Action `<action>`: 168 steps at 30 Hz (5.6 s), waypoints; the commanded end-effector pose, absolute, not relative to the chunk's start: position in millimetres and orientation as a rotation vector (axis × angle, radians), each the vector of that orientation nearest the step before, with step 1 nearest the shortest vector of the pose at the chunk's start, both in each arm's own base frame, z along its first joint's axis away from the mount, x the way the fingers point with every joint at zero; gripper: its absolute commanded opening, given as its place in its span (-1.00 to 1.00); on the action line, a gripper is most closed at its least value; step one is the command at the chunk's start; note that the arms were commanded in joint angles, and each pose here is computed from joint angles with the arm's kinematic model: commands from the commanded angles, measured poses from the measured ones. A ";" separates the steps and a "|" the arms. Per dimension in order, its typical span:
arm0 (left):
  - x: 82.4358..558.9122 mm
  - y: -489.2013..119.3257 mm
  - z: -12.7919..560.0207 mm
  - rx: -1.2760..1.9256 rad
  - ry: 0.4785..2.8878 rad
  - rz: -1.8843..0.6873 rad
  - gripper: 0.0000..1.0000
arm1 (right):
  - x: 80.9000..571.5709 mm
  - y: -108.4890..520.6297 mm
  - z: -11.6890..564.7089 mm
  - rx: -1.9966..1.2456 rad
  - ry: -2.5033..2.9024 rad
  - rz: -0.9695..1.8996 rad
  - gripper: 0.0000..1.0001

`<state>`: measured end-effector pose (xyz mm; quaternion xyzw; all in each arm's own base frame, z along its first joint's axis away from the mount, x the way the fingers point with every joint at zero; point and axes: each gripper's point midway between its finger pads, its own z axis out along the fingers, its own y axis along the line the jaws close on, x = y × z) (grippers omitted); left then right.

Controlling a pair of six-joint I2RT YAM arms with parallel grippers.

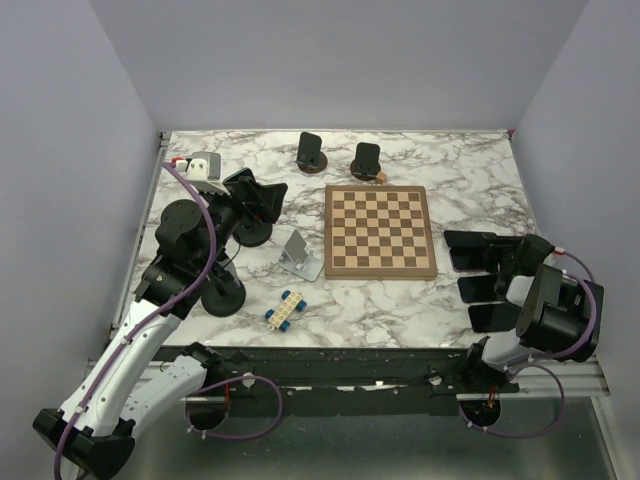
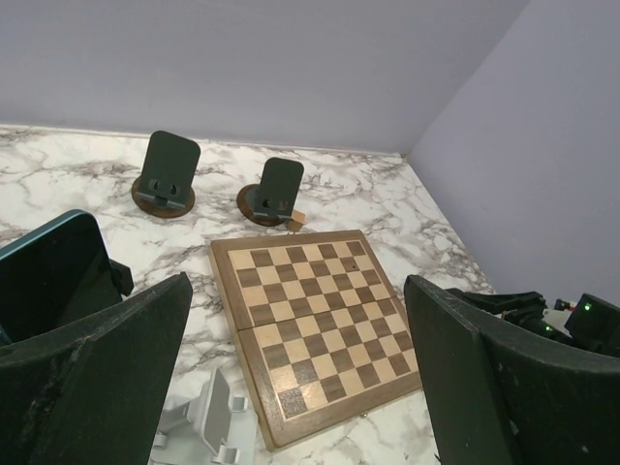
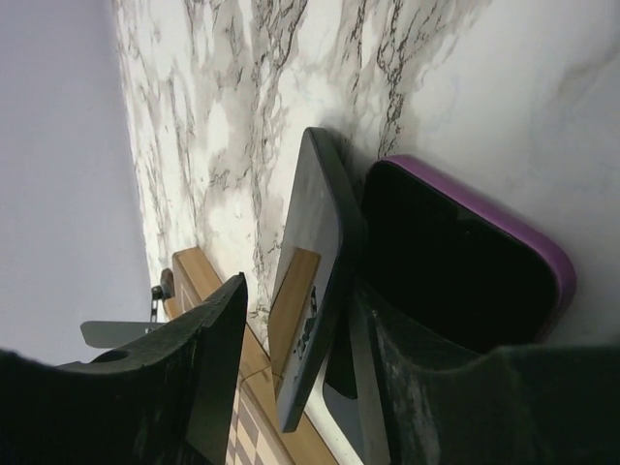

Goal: Remove the phone from the phone stand

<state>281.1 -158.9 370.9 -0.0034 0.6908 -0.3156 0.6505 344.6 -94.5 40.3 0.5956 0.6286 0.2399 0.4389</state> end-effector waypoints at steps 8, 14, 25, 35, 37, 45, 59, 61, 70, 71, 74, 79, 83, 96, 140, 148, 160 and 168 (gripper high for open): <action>275.2 -163.8 388.8 0.014 1.529 -0.775 0.98 | 356.0 -96.3 34.5 1.457 1.702 0.563 0.19; 275.4 -163.4 388.4 0.013 1.531 -0.774 0.97 | 354.0 -87.9 33.3 1.449 1.705 0.603 0.19; 275.8 -162.5 388.6 0.010 1.531 -0.777 0.98 | 353.9 -75.7 45.2 1.402 1.725 0.608 0.19; 275.1 -163.1 389.3 0.011 1.530 -0.784 0.97 | 352.5 -89.0 58.1 1.382 1.752 0.494 0.29; 274.3 -163.1 390.0 0.013 1.528 -0.786 0.97 | 353.2 -88.5 60.8 1.372 1.756 0.496 0.29; 275.3 -158.3 391.5 0.009 1.522 -0.756 0.97 | 347.3 -87.4 98.9 1.144 1.808 0.404 0.35; 283.6 -133.4 393.4 -0.016 1.499 -0.591 0.98 | 376.6 83.2 208.5 0.203 1.921 0.584 0.71; 285.0 -128.5 393.3 -0.022 1.493 -0.556 0.98 | 372.1 126.8 220.8 0.059 1.908 0.664 0.99; 276.4 -103.3 404.1 -0.004 1.441 -0.328 0.98 | 330.8 288.0 242.5 -0.294 1.866 0.887 1.00; 273.1 -100.3 400.9 -0.002 1.461 -0.316 0.98 | 327.7 302.1 241.3 -0.302 1.880 0.902 1.00; 256.2 -89.9 390.0 -0.045 1.501 -0.336 0.98 | 318.9 346.1 243.6 -0.363 1.879 0.901 1.00; 223.4 -72.7 365.9 -0.092 1.559 -0.367 0.98 | 324.4 402.7 249.7 -0.333 1.885 0.824 1.00; 203.9 -55.8 346.9 -0.112 1.604 -0.331 0.97 | 336.1 442.1 260.4 -0.334 1.857 0.765 1.00; 175.0 -30.4 341.8 -0.164 1.572 -0.316 0.98 | 349.9 507.1 266.7 -0.529 1.849 0.620 1.00; 175.7 -46.1 344.9 -0.132 1.545 -0.407 0.97 | 375.6 543.9 250.5 -0.512 1.768 0.424 0.82; 176.5 -47.5 345.0 -0.128 1.546 -0.410 0.97 | 377.9 541.3 247.6 -0.512 1.773 0.399 0.71; 194.7 -66.3 358.1 -0.095 1.524 -0.448 0.97 | 382.5 531.9 256.7 -0.474 1.766 0.415 -0.91; 217.9 -81.2 377.0 -0.099 1.505 -0.474 0.97 | 401.8 507.4 267.9 -0.433 1.812 0.573 -0.99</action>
